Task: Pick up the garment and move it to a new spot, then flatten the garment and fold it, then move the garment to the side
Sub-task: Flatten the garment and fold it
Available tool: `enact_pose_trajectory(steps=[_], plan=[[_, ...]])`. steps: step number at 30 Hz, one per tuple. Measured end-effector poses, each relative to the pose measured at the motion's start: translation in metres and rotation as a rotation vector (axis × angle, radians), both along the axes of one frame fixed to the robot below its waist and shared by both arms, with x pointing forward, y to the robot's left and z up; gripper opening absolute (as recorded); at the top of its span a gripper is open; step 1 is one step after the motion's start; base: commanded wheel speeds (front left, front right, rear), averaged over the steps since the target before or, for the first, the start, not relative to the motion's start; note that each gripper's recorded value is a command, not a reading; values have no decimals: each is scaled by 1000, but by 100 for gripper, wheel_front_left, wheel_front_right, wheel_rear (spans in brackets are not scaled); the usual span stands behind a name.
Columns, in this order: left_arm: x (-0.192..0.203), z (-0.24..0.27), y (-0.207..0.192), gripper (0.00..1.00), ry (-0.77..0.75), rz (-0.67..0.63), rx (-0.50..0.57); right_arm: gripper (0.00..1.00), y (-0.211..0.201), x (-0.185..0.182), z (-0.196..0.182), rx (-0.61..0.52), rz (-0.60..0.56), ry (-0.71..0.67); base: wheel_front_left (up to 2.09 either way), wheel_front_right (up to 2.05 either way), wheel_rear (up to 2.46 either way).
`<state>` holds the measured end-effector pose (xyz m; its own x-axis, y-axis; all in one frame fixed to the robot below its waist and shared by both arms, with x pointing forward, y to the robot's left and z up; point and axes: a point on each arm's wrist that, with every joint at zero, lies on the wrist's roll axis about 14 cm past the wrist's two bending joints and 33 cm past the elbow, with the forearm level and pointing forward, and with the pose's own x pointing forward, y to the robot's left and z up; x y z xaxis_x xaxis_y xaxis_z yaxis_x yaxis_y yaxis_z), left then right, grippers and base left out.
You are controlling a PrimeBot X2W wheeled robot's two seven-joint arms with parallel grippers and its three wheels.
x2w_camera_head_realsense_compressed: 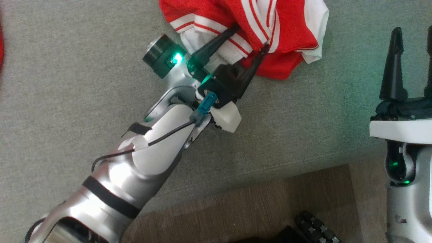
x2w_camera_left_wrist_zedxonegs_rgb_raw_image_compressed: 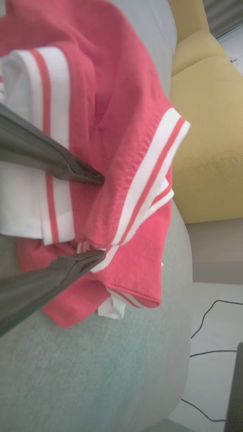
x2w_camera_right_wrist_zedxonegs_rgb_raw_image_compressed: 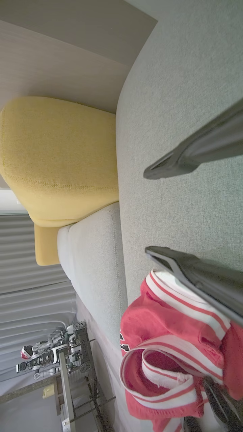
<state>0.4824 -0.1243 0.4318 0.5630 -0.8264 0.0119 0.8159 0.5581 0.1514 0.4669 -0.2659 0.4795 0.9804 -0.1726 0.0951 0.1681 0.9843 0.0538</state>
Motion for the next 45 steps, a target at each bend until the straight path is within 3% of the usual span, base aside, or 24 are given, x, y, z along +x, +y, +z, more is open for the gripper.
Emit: enact_pose_trajectory(steps=[3, 4, 5, 6, 12, 20, 26, 29, 33, 36, 40, 43, 45], plan=[[6, -2, -1, 100, 2, 19, 3, 100, 1, 0, -1, 0, 3, 4, 0, 0, 0], [5, -1, -2, 64, 1, 21, 1, 100, 1, 0, -1, 1, 4, 4, 0, 0, 0], [4, 0, -4, 21, -1, 17, 0, 100, 2, 0, -1, 4, 6, 2, 0, 0, 0], [4, 2, -5, 0, -2, 17, -5, 100, 2, 0, 0, 8, 6, 0, 0, 0, 0], [0, 25, -11, 0, -30, -10, -37, 100, 2, -3, 13, 9, 7, -30, 0, 0, 0], [4, 90, -22, 0, 132, -91, -247, 100, -3, -19, 40, 52, -10, -90, 0, 0, 0], [9, 206, -53, 0, 166, -239, -413, 100, -17, -44, 56, 88, -53, -126, 0, 0, 0], [-4, 274, -64, 0, 71, -331, -499, 100, -27, -57, 68, 107, -81, -157, 0, 0, 0], [-17, 362, -58, 0, -29, -387, -704, 100, -36, -73, 78, 112, -110, -180, 0, 0, 0], [-15, 405, -48, 0, -96, -355, -796, 100, -39, -80, 81, 112, -123, -187, 0, 0, 0], [23, 396, -36, 0, -53, -195, -793, 100, -39, -78, 83, 116, -123, -196, 0, 0, 0], [51, 357, -25, 0, 15, -90, -747, 100, -37, -75, 82, 119, -115, -198, 0, 0, 0], [78, 300, -6, 0, 95, 20, -679, 100, -34, -70, 81, 119, -105, -194, 0, 0, 0]])
